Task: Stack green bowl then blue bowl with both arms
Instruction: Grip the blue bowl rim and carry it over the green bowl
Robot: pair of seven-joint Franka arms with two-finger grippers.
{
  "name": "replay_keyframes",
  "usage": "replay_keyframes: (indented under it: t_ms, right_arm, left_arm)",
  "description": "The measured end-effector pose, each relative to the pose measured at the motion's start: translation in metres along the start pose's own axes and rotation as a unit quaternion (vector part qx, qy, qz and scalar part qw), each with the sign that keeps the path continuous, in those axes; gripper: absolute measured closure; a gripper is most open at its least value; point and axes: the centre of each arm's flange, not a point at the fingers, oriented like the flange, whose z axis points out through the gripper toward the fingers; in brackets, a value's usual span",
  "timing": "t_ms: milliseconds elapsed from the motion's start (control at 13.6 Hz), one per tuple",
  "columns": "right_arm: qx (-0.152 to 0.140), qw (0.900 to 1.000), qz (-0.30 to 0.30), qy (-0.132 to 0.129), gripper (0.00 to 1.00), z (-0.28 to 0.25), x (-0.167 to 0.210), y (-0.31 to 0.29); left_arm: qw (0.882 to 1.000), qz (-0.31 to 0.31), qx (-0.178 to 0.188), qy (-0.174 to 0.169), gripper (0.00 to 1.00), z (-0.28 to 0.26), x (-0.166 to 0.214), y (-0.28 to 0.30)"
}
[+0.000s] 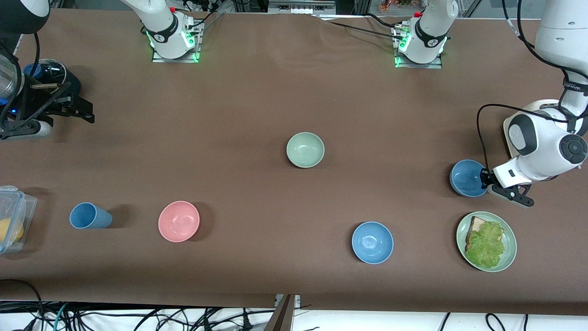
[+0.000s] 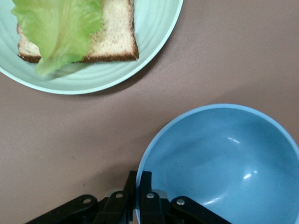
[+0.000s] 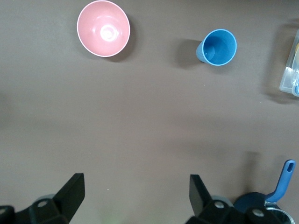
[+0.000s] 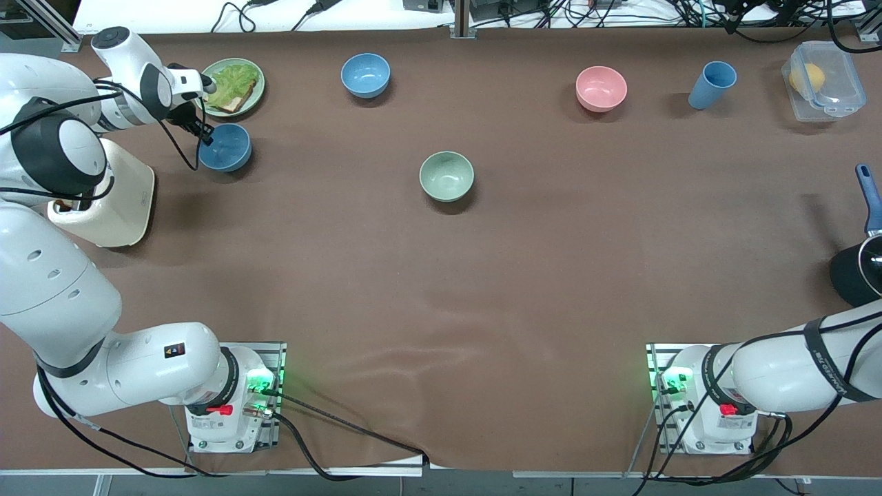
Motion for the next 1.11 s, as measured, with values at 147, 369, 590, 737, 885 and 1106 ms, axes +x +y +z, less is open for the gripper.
replay_keyframes:
  t_ms: [147,369,590,737,885,1106]
  right_arm:
    - [0.000,1.000,0.000,0.000,0.01,0.000,0.000,0.000]
    - [0.000,1.000,0.000,0.000,0.01,0.000,0.000,0.000]
    - [0.000,1.000,0.000,0.000,0.01,0.000,0.000,0.000]
    - [0.000,1.000,0.000,0.000,0.01,0.000,0.000,0.000]
    - [0.000,1.000,0.000,0.000,0.01,0.000,0.000,0.000]
    - [0.000,1.000,0.000,0.000,0.01,0.000,0.000,0.000]
  left_arm:
    - [1.000,-0.001,-0.007,-0.005,0.94,-0.006,0.002,0.000]
    - [0.998,-0.014,-0.064,-0.026,0.95,-0.033,0.020,0.004]
    - [0.994,0.015,-0.102,-0.035,0.95,-0.091,0.063,0.040]
    - [0.991,0.007,-0.124,-0.050,0.95,-0.120,0.089,0.092]
    - [0.987,-0.027,-0.139,-0.073,0.95,-0.135,0.108,0.150]
    - [0.981,-0.087,-0.148,-0.096,0.95,-0.137,0.130,0.229]
